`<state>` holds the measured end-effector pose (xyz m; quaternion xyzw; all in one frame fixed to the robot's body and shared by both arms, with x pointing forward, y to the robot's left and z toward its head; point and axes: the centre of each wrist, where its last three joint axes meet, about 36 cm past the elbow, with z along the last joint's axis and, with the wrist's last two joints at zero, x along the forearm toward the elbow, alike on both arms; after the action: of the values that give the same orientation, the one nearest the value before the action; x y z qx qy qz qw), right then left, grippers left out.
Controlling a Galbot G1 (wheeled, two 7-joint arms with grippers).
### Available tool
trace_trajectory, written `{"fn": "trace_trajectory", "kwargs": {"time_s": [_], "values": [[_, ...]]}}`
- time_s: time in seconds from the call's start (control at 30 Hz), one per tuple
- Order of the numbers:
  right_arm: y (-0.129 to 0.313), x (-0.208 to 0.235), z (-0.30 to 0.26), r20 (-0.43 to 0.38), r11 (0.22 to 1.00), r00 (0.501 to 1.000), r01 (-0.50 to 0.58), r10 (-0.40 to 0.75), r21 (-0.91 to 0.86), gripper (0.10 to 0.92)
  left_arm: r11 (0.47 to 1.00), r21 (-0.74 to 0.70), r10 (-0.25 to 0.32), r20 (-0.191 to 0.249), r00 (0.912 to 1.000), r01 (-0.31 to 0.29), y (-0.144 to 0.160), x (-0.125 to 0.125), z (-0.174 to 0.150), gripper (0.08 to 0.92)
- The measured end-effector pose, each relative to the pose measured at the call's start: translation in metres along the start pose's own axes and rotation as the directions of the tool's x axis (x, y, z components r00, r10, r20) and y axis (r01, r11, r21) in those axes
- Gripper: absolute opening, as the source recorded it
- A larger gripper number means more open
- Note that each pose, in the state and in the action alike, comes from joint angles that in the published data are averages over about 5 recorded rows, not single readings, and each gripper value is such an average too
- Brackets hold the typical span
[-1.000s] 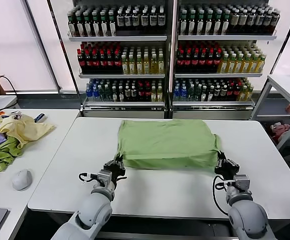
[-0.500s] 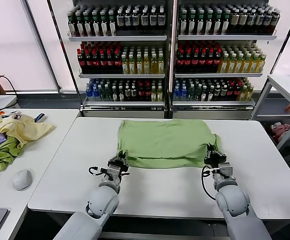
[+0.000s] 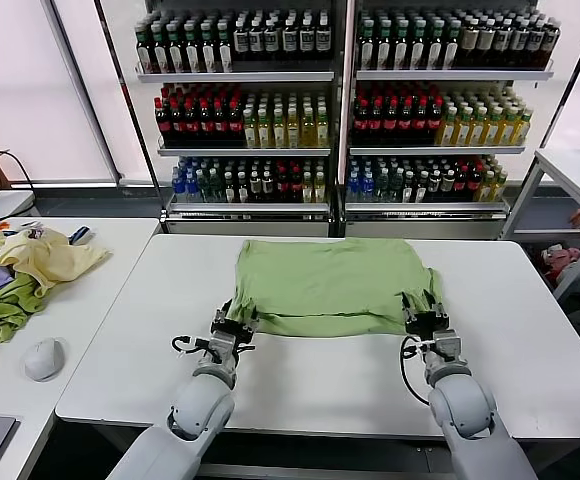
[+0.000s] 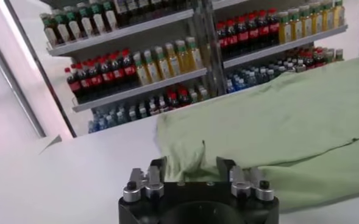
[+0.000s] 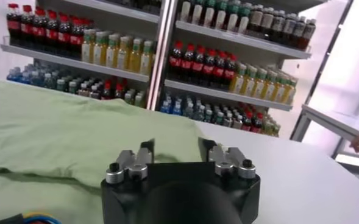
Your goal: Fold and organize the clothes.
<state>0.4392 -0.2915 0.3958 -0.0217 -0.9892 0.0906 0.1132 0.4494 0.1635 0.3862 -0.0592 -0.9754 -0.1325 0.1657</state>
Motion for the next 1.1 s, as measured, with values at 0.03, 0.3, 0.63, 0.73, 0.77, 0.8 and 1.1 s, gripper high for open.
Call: {"fn": "trace_trajectory", "kwargs": {"time_s": [0.03, 0.3, 0.63, 0.73, 0.77, 0.8, 1.1], "values": [[-0.002, 0.002, 0.001, -0.007, 1.000, 1.000, -0.006, 0.006, -0.007, 0.759, 1.000, 0.007, 0.000, -0.005, 1.0000, 0.000, 0.000, 0.002, 0.001, 0.680], [-0.011, 0.007, 0.007, -0.087, 0.998, 0.996, -0.028, 0.024, -0.049, 0.822, 0.997, 0.071, 0.012, -0.055, 0.9984, -0.008, 0.001, 0.005, 0.001, 0.820], [-0.012, 0.002, 0.011, -0.179, 0.995, 0.984, -0.018, 0.000, -0.099, 0.630, 0.989, 0.145, 0.031, -0.115, 0.9929, -0.014, 0.004, -0.008, -0.003, 0.758], [-0.010, 0.000, 0.013, -0.195, 0.994, 0.981, -0.012, -0.009, -0.109, 0.544, 0.987, 0.163, 0.035, -0.136, 0.9901, -0.012, 0.005, -0.012, -0.003, 0.672], [-0.010, -0.001, 0.013, -0.199, 0.994, 0.980, -0.010, -0.012, -0.112, 0.518, 0.985, 0.169, 0.037, -0.142, 0.9892, -0.012, 0.005, -0.013, -0.003, 0.646], [-0.009, -0.002, 0.013, -0.202, 0.993, 0.979, -0.009, -0.015, -0.114, 0.484, 0.984, 0.175, 0.039, -0.148, 0.9882, -0.012, 0.005, -0.014, -0.003, 0.620], [-0.010, -0.004, 0.015, -0.220, 0.991, 0.975, 0.006, -0.035, -0.134, 0.228, 0.976, 0.217, 0.053, -0.185, 0.9812, -0.012, 0.011, -0.020, -0.003, 0.360]]}}
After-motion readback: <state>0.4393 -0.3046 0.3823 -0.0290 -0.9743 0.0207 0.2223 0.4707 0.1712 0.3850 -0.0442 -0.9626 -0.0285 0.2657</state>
